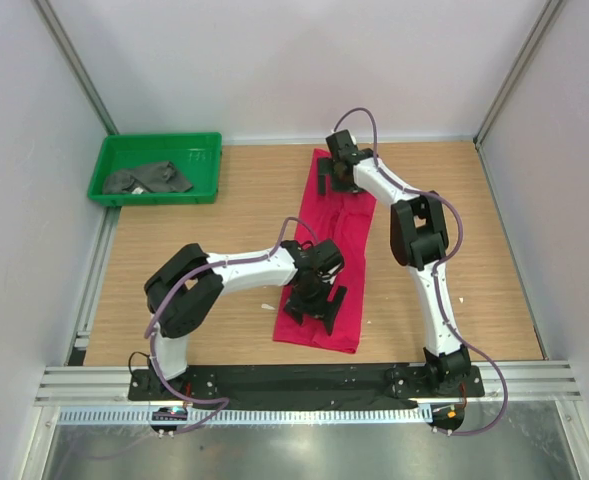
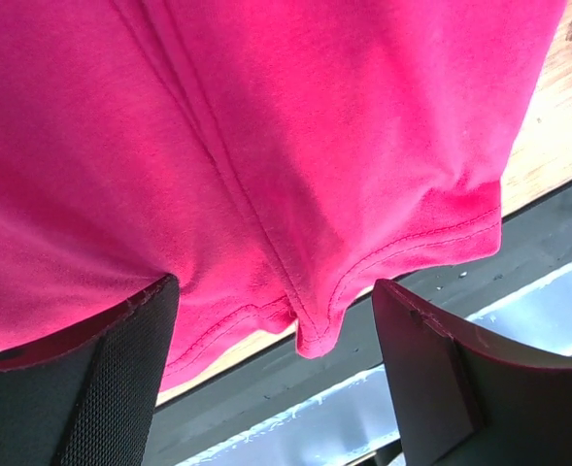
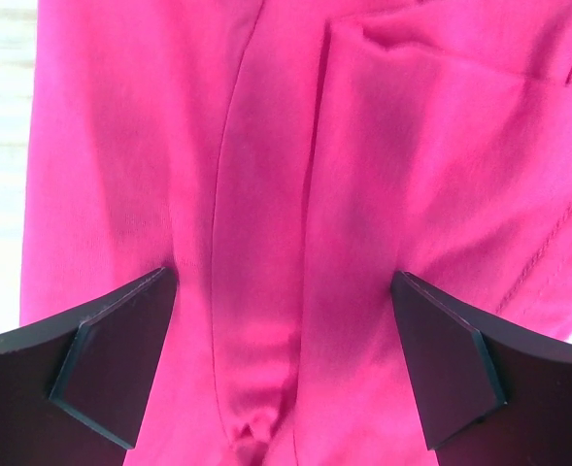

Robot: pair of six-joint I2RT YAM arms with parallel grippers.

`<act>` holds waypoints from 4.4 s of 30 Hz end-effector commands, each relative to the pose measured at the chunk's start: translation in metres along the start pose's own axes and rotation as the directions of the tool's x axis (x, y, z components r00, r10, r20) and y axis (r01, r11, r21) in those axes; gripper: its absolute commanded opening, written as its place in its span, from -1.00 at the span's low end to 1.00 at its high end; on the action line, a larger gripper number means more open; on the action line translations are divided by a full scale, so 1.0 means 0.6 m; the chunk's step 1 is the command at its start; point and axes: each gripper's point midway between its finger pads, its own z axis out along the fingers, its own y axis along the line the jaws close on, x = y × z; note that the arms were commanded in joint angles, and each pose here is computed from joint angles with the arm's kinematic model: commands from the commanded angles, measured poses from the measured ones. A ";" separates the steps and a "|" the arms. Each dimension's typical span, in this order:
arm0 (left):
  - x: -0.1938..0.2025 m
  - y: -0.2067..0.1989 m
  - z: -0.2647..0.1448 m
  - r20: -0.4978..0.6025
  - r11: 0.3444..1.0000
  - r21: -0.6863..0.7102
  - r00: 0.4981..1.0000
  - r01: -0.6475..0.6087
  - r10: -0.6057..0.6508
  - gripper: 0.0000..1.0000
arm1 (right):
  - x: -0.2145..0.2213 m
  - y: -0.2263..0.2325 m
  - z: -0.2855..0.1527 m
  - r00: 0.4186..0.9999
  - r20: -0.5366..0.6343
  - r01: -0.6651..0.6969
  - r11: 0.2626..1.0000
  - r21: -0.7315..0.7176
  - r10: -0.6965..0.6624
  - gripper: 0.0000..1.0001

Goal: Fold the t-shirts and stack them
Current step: Fold the tshirt

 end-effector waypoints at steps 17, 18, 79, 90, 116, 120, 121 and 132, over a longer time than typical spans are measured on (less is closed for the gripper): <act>-0.018 0.120 -0.218 0.329 0.930 0.226 0.876 0.290 -0.353 0.51 | 0.103 -0.068 -0.300 0.895 -0.327 -0.403 0.863 -0.304 0.303 0.97; -0.014 0.126 -0.213 0.322 0.920 0.246 0.869 0.306 -0.376 0.48 | 0.108 -0.069 -0.344 0.912 -0.287 -0.382 0.864 -0.327 0.294 0.94; 0.127 0.199 0.013 -0.015 0.834 0.142 0.844 0.533 -0.536 -0.71 | 0.667 0.022 -0.430 0.605 -0.680 -0.722 0.647 -0.247 0.416 -0.87; 0.104 0.147 -0.038 0.052 0.856 0.216 0.870 0.469 -0.490 -1.00 | 0.627 0.022 -0.460 0.653 -0.621 -0.716 0.621 -0.319 0.434 -0.97; -0.375 0.196 -0.185 0.220 0.839 0.321 0.827 0.440 -0.518 -1.00 | 0.219 -0.086 -0.286 0.784 -0.486 -0.576 0.745 -0.336 0.387 -0.97; -0.408 0.206 -0.195 0.250 0.821 0.360 0.802 0.444 -0.543 -1.00 | 0.190 -0.095 -0.269 0.783 -0.484 -0.580 0.739 -0.342 0.390 -0.97; -0.414 0.209 -0.195 0.251 0.817 0.366 0.798 0.445 -0.547 -1.00 | 0.186 -0.095 -0.266 0.782 -0.486 -0.582 0.735 -0.347 0.390 -0.97; -0.459 0.220 -0.172 0.248 0.801 0.398 0.788 0.447 -0.563 -1.00 | 0.162 -0.107 -0.219 0.774 -0.497 -0.591 0.729 -0.345 0.392 -0.97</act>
